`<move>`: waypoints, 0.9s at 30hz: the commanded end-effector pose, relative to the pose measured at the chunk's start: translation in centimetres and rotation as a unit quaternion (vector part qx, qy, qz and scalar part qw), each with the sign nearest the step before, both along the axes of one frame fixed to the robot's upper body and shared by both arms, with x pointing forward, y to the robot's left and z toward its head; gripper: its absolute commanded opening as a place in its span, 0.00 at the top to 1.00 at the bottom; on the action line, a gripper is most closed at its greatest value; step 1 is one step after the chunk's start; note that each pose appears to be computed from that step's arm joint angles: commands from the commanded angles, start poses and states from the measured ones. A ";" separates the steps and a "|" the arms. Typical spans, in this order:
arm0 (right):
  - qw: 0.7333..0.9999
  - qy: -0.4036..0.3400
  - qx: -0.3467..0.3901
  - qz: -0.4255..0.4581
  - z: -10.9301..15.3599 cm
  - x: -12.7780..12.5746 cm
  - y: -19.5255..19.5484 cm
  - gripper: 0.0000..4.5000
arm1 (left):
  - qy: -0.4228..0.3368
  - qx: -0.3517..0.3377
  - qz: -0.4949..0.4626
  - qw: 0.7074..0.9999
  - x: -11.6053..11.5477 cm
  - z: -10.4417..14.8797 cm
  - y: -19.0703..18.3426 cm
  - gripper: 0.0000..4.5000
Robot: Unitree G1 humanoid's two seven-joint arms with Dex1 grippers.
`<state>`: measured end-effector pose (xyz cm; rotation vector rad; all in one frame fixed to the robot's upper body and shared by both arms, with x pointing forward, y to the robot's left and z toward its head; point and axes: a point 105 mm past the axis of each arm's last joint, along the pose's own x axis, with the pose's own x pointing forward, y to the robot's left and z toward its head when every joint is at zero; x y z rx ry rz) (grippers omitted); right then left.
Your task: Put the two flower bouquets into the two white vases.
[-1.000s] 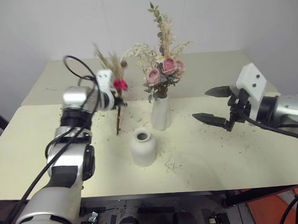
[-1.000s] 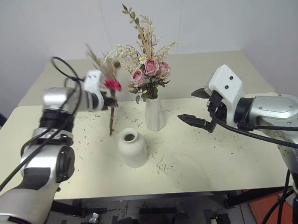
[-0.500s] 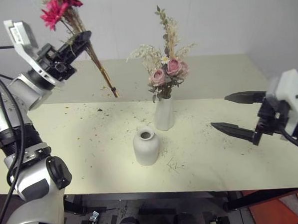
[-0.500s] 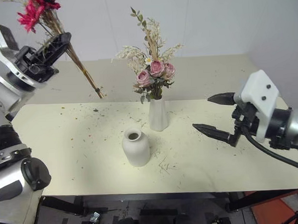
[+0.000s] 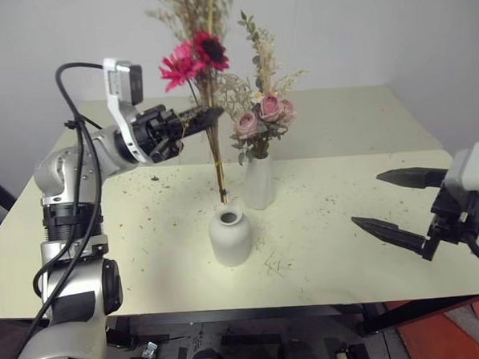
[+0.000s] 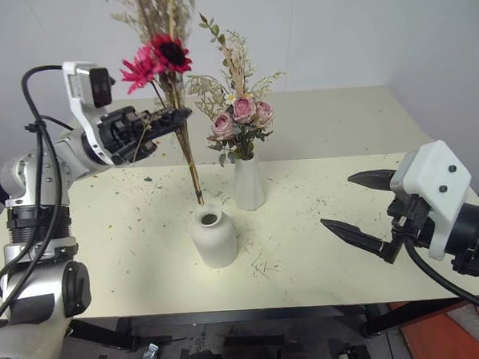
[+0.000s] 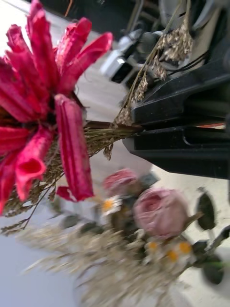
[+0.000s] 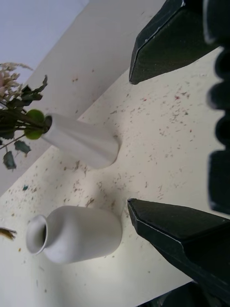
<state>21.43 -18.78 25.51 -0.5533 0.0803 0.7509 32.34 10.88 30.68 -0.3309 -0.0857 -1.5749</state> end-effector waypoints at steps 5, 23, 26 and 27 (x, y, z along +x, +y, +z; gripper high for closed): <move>1.000 -0.027 -0.003 -0.008 1.0 -0.4 0.2 0.00 | -0.030 0.013 -0.003 0.999 0.1 -0.9 0.1 0.99; 1.000 -0.018 -0.008 0.000 0.8 0.0 0.3 0.00 | -0.113 0.010 -0.045 0.992 -1.4 -4.1 -1.2 0.99; 1.000 -0.018 -0.009 0.000 0.9 0.0 0.2 0.00 | -0.115 0.016 -0.061 0.991 -1.8 -4.6 -1.1 0.99; 1.000 -0.018 -0.010 0.000 0.9 0.1 0.2 0.00 | -0.121 0.023 -0.064 0.990 -2.0 -4.9 -1.0 0.99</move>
